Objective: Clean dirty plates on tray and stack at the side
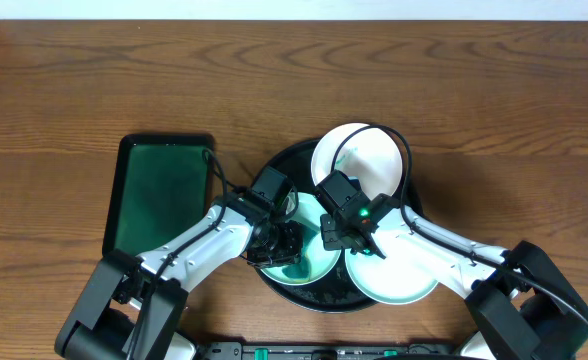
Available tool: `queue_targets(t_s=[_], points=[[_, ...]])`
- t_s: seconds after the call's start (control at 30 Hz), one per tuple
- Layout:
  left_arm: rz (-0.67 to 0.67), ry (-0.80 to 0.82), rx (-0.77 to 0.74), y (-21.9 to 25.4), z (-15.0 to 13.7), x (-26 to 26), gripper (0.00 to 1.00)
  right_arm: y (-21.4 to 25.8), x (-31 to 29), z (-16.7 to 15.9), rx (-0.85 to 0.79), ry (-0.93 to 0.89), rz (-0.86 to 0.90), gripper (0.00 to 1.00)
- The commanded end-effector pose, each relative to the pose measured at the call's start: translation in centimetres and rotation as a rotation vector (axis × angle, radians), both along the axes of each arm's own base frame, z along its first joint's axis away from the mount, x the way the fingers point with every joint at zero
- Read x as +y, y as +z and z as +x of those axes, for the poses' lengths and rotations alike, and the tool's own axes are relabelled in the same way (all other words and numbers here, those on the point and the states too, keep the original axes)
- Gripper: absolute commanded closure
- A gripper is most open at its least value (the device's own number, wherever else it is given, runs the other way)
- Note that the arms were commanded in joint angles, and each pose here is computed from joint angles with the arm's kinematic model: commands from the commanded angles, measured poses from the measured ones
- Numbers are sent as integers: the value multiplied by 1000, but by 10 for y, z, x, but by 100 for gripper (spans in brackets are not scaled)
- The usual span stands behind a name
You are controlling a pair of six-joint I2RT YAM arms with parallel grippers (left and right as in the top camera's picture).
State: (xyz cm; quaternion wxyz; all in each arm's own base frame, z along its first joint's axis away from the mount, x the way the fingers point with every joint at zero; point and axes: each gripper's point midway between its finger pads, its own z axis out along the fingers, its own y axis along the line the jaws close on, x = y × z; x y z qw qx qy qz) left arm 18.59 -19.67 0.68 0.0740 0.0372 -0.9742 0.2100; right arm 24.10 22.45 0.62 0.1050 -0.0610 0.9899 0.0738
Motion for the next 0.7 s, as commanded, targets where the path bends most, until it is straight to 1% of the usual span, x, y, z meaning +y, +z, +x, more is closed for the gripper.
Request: queue_targets(t_s=[0.0,0.17,0.27,0.4,0.47,0.57,0.67], points=[[187,-12,-20,-23,-4,35,93,-8,3,-6,27,17,-10,99],[219,-29,-56,-24,2,40,93,-8,3,-6,27,16,-9,98],[210,-55,-86,-21,9,37,93,-8,3,-6,27,16,-9,99],[178,-97,-153,-7,27,26,93,-8,3,-6,28,16,-9,99],[171,-92,-188,1,39,21,93,-8,3,-6,28,16,-10,99],[193,-83,-234,11,53,21,93,-8,2,-7,32,16,-13,99],[215,-79,-249,15,57,24,93,-9,0,-9,38,16,-20,99]])
